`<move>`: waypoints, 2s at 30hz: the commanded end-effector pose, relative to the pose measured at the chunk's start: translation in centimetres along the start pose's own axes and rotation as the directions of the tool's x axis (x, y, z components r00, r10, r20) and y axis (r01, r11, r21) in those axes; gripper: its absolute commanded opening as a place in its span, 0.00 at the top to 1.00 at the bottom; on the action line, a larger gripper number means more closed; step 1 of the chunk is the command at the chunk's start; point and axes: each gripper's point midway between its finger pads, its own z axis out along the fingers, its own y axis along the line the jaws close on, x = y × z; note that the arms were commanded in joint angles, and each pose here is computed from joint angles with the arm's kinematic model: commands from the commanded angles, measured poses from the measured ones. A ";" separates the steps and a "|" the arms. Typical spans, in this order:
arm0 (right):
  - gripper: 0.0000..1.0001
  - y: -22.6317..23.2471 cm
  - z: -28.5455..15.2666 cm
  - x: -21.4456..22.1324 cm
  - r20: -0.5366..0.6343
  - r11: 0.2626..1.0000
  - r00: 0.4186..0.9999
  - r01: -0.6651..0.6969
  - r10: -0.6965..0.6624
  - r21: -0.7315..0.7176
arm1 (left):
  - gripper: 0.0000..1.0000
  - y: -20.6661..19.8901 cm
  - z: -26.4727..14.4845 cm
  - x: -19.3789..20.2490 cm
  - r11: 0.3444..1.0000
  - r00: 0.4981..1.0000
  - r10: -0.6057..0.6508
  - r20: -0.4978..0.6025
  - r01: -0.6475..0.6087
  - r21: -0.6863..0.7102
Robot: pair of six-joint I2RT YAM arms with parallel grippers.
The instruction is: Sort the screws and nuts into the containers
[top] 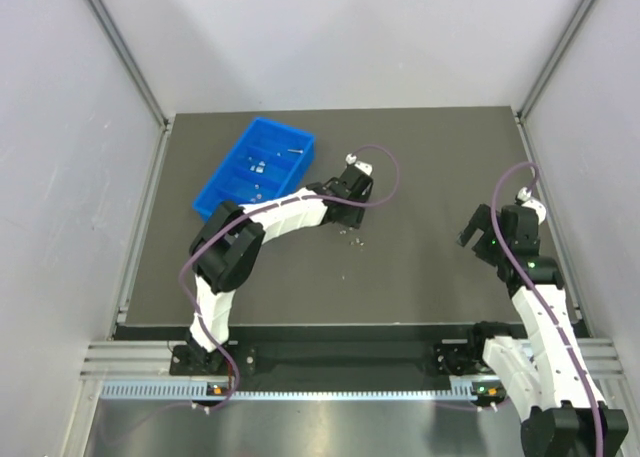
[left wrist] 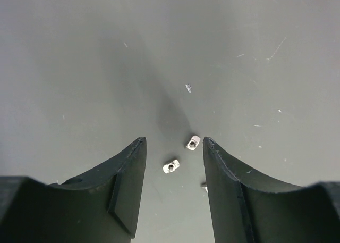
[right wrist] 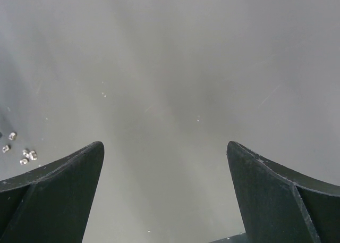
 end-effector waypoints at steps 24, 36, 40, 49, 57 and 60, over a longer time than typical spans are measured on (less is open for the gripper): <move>0.00 0.3 -0.9 -1.7 0.065 1.000 0.998 -0.025 0.025 -0.004 | 0.83 -0.3 2.9 3.7 0.999 0.992 0.040 -0.118 -0.040 0.004; 0.00 0.2 -0.8 -1.7 0.065 1.000 0.998 -0.017 0.017 0.002 | 0.84 -0.2 2.4 5.9 1.000 0.984 -0.023 -0.177 0.023 -0.002; 0.00 0.2 -0.9 -1.8 0.069 1.000 0.998 -0.016 0.016 0.000 | 0.97 -0.1 2.5 6.3 1.000 0.982 -0.018 -0.190 0.017 -0.004; 0.00 0.5 -0.5 -2.0 0.073 1.000 0.997 -0.026 0.026 -0.006 | 0.98 3.4 -3.4 -2.1 0.977 0.977 -0.201 0.066 0.205 -0.057; 0.00 1.0 0.5 -1.8 0.049 1.000 0.999 -0.018 0.019 -0.022 | 0.97 16.1 -11.7 -5.4 0.839 0.831 -0.455 0.321 0.520 -0.158; 0.00 1.2 0.9 -1.7 0.040 1.000 0.999 -0.017 0.018 -0.026 | 0.97 21.2 -13.6 -4.3 0.760 0.782 -0.491 0.384 0.600 -0.250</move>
